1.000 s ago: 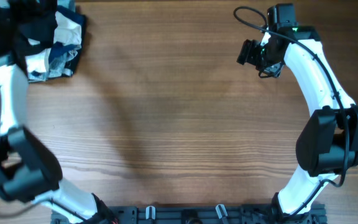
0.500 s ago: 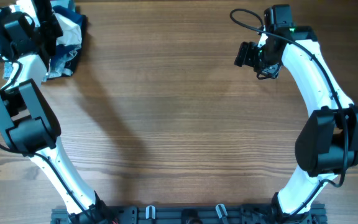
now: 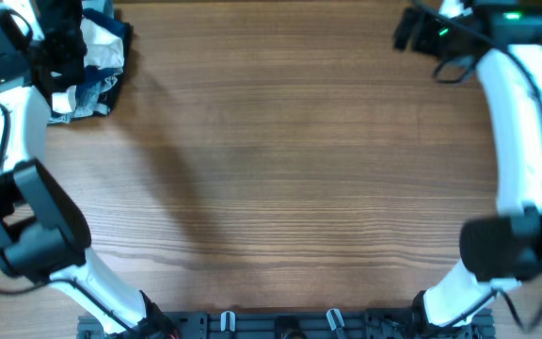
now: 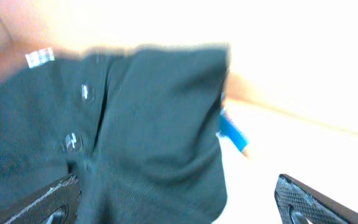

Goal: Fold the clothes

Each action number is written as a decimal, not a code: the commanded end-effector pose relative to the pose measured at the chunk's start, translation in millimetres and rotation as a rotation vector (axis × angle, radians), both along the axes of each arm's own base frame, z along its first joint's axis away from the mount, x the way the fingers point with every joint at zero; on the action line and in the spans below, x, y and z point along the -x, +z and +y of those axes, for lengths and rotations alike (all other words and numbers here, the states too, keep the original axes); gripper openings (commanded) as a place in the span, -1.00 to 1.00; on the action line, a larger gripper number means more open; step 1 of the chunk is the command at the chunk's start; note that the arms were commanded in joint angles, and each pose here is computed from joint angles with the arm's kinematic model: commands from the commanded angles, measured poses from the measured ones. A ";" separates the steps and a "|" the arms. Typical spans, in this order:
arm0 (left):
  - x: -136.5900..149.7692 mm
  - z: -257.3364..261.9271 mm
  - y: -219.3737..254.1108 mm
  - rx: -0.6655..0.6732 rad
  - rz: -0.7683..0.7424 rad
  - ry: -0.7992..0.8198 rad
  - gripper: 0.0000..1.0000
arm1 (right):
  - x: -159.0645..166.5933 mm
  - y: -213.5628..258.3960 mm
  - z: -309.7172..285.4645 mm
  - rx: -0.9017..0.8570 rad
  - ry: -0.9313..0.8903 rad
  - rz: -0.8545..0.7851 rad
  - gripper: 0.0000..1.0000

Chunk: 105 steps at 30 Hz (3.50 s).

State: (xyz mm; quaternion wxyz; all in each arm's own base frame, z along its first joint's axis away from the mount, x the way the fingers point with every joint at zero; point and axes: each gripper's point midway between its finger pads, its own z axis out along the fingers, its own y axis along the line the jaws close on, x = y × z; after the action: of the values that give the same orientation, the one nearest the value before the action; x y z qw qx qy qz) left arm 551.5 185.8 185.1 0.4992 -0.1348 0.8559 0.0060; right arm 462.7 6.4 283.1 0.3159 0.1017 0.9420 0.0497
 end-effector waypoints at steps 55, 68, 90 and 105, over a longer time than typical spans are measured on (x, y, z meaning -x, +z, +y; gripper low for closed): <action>16.5 -10.3 16.0 0.047 0.021 -0.018 0.99 | 217.4 -107.0 20.6 0.020 0.164 -0.931 1.00; 16.5 -10.3 16.0 0.047 0.021 -0.018 1.00 | 217.3 -107.5 20.6 0.020 0.164 -0.929 0.99; 75.5 -34.1 183.0 -0.194 -0.218 0.032 1.00 | 217.3 -107.5 20.6 0.020 0.164 -0.929 0.99; 251.6 -118.6 175.1 -0.084 -0.176 -0.013 0.99 | 217.3 -107.5 20.6 0.020 0.163 -0.929 0.99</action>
State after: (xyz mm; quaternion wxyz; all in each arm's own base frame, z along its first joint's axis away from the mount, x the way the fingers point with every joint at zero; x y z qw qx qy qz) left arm 322.0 79.4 384.7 0.5713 -0.1055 0.8129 0.0420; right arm 245.5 28.4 174.6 0.6979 -0.0128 0.7083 0.1053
